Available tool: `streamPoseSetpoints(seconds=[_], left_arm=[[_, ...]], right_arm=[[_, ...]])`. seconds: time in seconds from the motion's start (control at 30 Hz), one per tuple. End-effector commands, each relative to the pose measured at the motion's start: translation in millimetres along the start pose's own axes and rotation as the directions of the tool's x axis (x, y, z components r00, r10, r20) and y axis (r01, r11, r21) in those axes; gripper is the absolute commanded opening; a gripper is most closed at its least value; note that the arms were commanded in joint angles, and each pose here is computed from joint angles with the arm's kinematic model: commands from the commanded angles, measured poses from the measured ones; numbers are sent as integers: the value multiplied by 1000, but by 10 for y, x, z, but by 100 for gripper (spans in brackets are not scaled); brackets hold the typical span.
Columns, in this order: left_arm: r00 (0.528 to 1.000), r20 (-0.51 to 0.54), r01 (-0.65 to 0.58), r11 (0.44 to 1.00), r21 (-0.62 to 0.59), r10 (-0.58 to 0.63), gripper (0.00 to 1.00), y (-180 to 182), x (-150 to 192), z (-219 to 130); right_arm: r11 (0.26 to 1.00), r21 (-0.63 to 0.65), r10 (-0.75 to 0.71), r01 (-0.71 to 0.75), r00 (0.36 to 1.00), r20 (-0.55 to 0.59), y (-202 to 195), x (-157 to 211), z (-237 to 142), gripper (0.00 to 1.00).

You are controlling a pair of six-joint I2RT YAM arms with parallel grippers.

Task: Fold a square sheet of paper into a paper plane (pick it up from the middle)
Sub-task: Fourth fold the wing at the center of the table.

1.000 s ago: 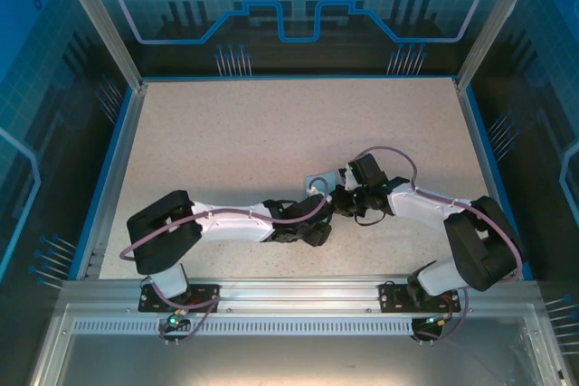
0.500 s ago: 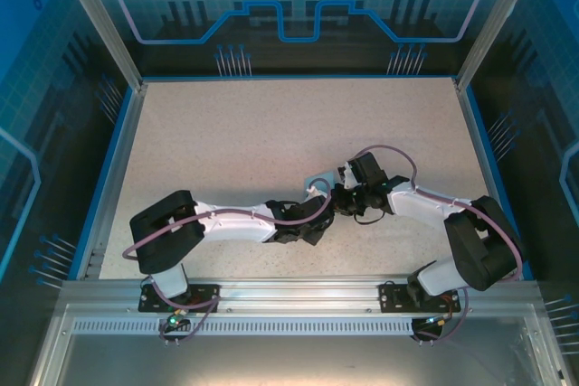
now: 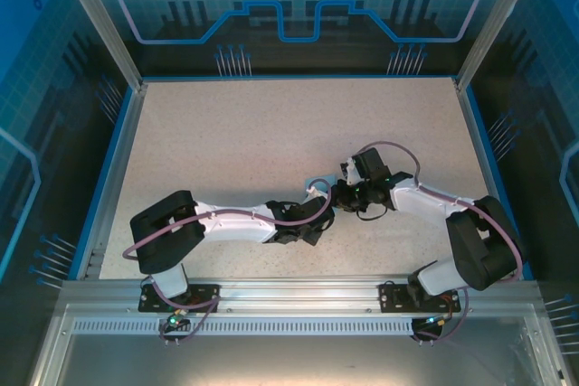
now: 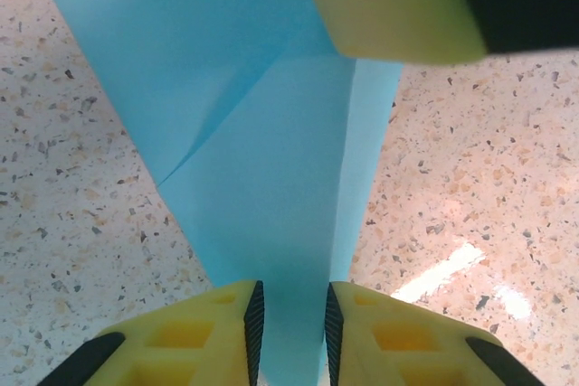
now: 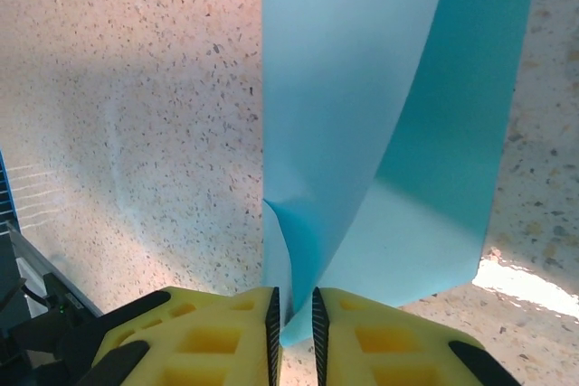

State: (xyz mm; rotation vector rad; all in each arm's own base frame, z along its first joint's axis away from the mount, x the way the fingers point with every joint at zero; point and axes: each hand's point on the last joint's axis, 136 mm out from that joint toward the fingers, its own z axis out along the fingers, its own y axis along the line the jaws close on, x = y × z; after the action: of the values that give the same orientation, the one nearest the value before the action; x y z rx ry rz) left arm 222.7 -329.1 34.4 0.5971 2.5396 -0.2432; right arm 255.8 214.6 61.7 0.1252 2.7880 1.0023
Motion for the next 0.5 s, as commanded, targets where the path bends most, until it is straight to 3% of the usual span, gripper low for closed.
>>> streamPoseSetpoints(seconds=[0.0,0.47], left_arm=[[1000,-6,-6,999,-41,6,26,47,33,32],[999,2,51,998,-37,-51,15,58,43,26]], right_arm=[[1000,-22,-9,9,1000,-23,47,-24,-24,19],[999,-39,-27,26,999,-43,75,-17,-3,20]])
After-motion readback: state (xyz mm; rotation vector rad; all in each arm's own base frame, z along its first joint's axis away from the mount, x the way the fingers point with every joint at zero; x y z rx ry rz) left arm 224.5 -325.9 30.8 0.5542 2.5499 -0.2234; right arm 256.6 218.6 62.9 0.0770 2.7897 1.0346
